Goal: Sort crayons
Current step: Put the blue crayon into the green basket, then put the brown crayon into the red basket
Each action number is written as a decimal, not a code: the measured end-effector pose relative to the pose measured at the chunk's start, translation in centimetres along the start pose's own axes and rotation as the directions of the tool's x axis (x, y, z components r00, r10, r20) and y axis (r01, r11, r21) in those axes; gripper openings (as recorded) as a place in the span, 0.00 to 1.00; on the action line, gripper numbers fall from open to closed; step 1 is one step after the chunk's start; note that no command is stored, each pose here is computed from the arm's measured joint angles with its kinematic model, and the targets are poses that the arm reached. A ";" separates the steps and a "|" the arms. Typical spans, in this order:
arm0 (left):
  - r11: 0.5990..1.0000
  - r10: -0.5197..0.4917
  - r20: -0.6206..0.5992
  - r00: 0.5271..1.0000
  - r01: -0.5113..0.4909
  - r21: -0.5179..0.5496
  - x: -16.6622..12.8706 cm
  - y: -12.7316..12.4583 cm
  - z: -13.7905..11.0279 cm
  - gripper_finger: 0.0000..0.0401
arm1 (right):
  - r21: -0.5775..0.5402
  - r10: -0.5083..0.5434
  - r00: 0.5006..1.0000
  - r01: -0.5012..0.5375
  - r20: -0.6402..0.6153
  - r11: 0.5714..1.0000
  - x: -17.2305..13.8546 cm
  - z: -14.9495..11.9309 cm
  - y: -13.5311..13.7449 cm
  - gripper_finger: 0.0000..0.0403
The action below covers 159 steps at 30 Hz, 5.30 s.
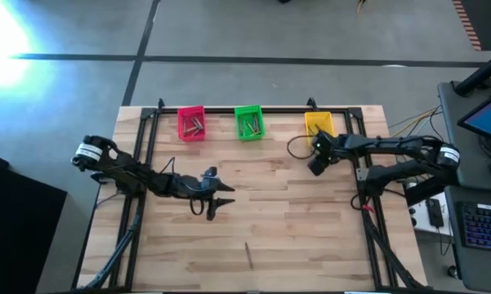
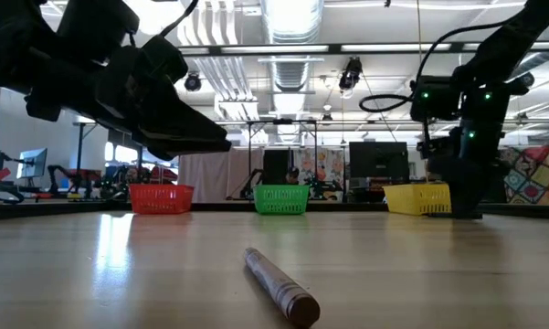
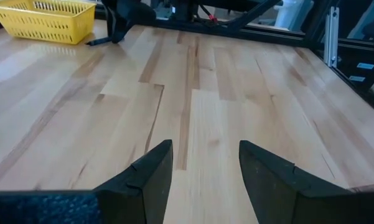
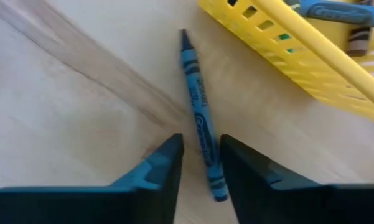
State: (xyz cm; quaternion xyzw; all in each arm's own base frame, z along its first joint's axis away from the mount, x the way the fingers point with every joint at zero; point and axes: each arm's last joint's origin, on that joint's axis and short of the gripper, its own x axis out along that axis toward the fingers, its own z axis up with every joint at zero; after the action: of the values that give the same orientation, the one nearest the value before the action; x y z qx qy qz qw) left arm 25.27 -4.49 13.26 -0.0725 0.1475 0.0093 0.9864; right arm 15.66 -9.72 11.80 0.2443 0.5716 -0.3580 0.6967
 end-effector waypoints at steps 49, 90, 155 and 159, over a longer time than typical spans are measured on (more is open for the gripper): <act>1.000 -0.007 -0.085 0.996 0.007 -0.006 -0.1 0.0 -0.8 0.42 | -0.078 0.190 0.779 -0.179 0.597 0.981 -3.2 20.0 12.4 0.06; 0.999 -0.036 -0.085 0.996 0.038 0.025 -0.1 -1.1 -0.8 0.32 | -0.437 0.510 0.516 -0.267 0.688 0.859 -23.7 12.6 10.1 0.38; 0.999 -0.037 -0.100 0.994 0.038 0.017 -0.1 -1.1 -1.0 0.32 | -0.427 0.354 0.921 -0.258 0.161 0.867 -23.4 15.0 8.2 0.48; 0.998 -0.054 -0.104 0.993 0.058 0.035 -0.1 -1.2 -1.0 0.32 | -0.449 0.326 0.941 -0.252 0.094 0.857 -22.7 13.6 9.2 0.18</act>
State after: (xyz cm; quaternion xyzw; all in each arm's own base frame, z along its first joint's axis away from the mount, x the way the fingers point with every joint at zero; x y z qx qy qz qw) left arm 24.89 -5.82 12.54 -0.0580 0.1962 -0.0248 0.9785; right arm 29.23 -9.17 36.30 0.1371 0.5327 -0.1330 0.8244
